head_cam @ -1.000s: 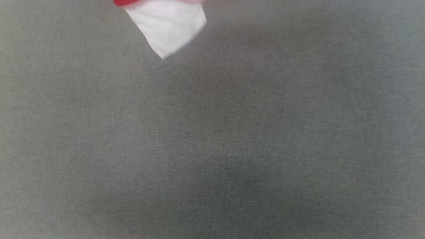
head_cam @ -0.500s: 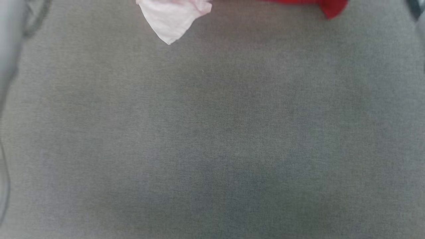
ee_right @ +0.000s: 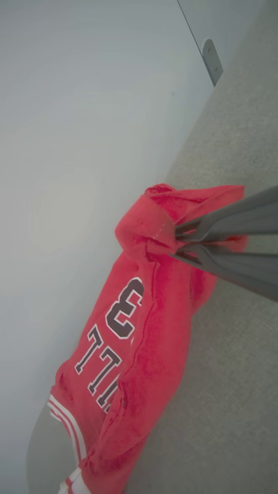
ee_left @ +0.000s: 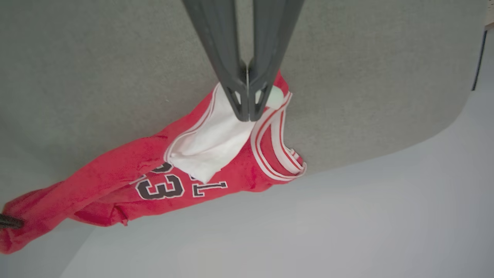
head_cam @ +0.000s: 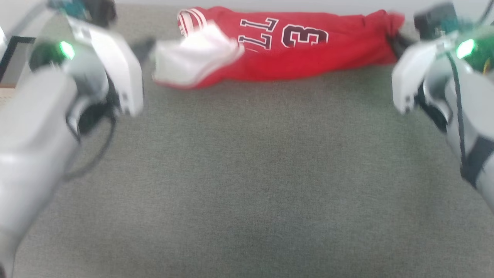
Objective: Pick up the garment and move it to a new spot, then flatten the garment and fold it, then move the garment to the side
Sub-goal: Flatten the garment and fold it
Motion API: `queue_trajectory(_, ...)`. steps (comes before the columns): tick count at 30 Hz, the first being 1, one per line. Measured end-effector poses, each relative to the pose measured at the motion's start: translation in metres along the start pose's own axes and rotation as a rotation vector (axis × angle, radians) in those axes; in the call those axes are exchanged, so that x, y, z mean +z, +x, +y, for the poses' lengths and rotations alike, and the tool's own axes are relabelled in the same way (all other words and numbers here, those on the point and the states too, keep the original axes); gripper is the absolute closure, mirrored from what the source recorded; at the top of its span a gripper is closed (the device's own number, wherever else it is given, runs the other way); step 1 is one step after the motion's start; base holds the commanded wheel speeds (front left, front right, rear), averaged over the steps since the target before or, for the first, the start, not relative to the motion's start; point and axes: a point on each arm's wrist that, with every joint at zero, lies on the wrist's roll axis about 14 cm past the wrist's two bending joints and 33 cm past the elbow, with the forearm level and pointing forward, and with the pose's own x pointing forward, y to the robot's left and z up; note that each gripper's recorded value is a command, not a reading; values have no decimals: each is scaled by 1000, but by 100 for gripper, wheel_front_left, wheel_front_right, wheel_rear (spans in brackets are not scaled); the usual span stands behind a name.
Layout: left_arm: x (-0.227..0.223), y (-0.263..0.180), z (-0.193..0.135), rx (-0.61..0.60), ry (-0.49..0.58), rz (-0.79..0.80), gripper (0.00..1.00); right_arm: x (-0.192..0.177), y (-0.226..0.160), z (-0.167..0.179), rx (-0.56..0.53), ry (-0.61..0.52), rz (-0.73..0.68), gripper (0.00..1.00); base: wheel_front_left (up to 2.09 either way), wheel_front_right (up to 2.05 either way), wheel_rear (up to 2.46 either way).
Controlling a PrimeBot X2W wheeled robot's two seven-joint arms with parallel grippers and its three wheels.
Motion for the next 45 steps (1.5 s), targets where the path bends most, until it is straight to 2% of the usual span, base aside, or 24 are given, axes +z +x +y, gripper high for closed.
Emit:
queue_trajectory(14,-139,-79,-55,-35,-187,287,100,-107,-73,20,99,145,226,100,0,0,0)
queue_trajectory(19,-165,-102,-66,-33,-227,363,100,-138,-102,31,146,177,335,100,0,0,0)
queue_trajectory(28,-200,-137,-77,-9,-275,509,100,-169,-159,58,255,241,503,100,0,0,0)
queue_trajectory(36,-214,-154,-86,-3,-293,590,100,-182,-192,70,301,271,594,100,0,0,0)
queue_trajectory(40,-197,-152,-79,10,-247,534,100,-175,-194,69,289,276,572,100,0,0,0)
queue_trajectory(45,-142,-134,-58,38,-114,363,100,-156,-184,59,248,268,507,100,0,0,0)
